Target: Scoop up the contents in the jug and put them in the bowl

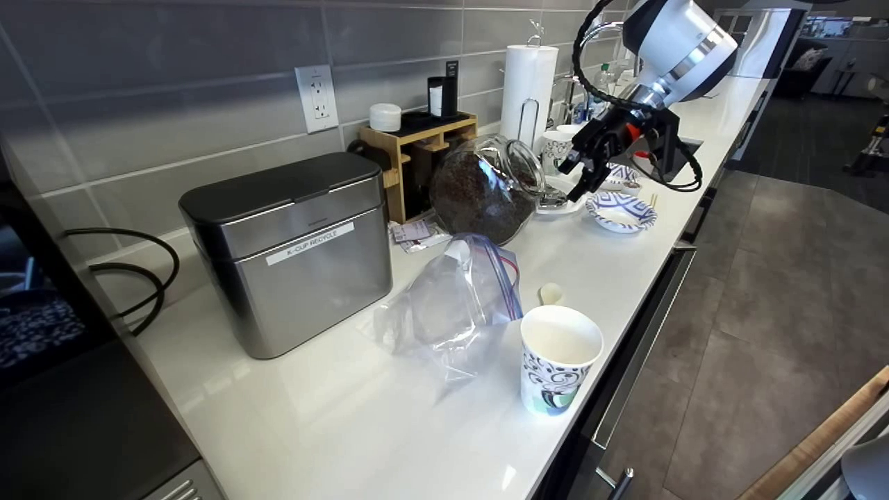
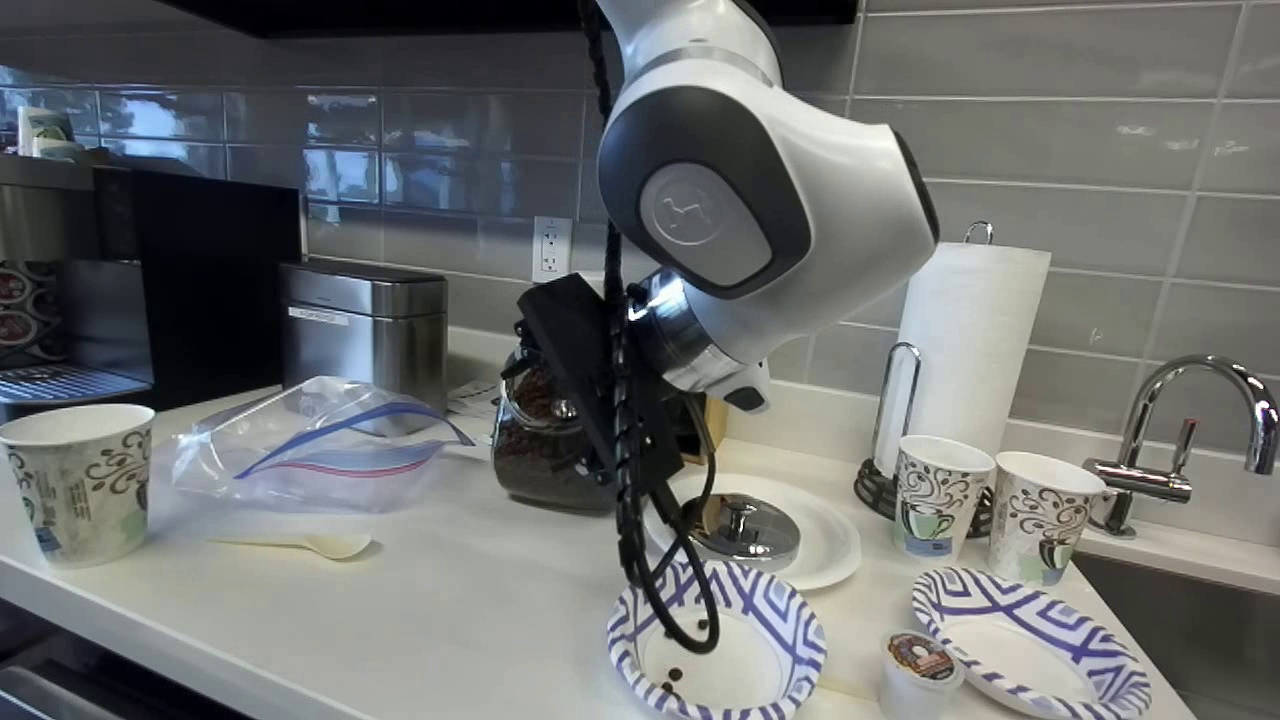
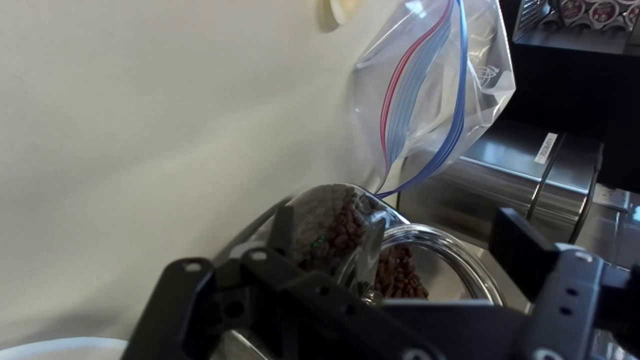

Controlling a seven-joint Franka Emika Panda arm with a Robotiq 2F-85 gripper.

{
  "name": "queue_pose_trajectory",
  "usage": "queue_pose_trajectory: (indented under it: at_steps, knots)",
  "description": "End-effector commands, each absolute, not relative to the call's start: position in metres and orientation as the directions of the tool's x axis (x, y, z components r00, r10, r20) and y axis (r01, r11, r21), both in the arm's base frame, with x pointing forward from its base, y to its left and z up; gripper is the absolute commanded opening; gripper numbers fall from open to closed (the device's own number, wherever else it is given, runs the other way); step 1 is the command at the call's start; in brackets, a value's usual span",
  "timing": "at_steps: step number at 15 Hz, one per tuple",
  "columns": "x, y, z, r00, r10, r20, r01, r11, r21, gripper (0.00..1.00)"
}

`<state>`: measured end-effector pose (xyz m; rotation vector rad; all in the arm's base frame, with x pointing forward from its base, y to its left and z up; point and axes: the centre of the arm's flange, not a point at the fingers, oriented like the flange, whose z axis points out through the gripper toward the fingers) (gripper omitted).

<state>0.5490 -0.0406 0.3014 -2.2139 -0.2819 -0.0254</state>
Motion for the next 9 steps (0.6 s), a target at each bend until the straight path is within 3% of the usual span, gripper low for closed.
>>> queue_pose_trajectory:
  at_steps: [1,3,5,6,9]
  knots:
    - [0.568,-0.038,0.294,0.968,0.229,0.101,0.216,-0.556,-0.803,1.00]
    - [0.573,-0.036,0.292,0.966,0.238,0.096,0.215,-0.543,-0.812,0.97]
    - [0.576,-0.033,0.291,0.964,0.248,0.095,0.218,-0.532,-0.818,0.84]
    - [0.578,-0.032,0.291,0.963,0.252,0.096,0.220,-0.529,-0.820,0.71]
    - [0.582,-0.030,0.289,0.960,0.262,0.095,0.223,-0.517,-0.826,0.46]
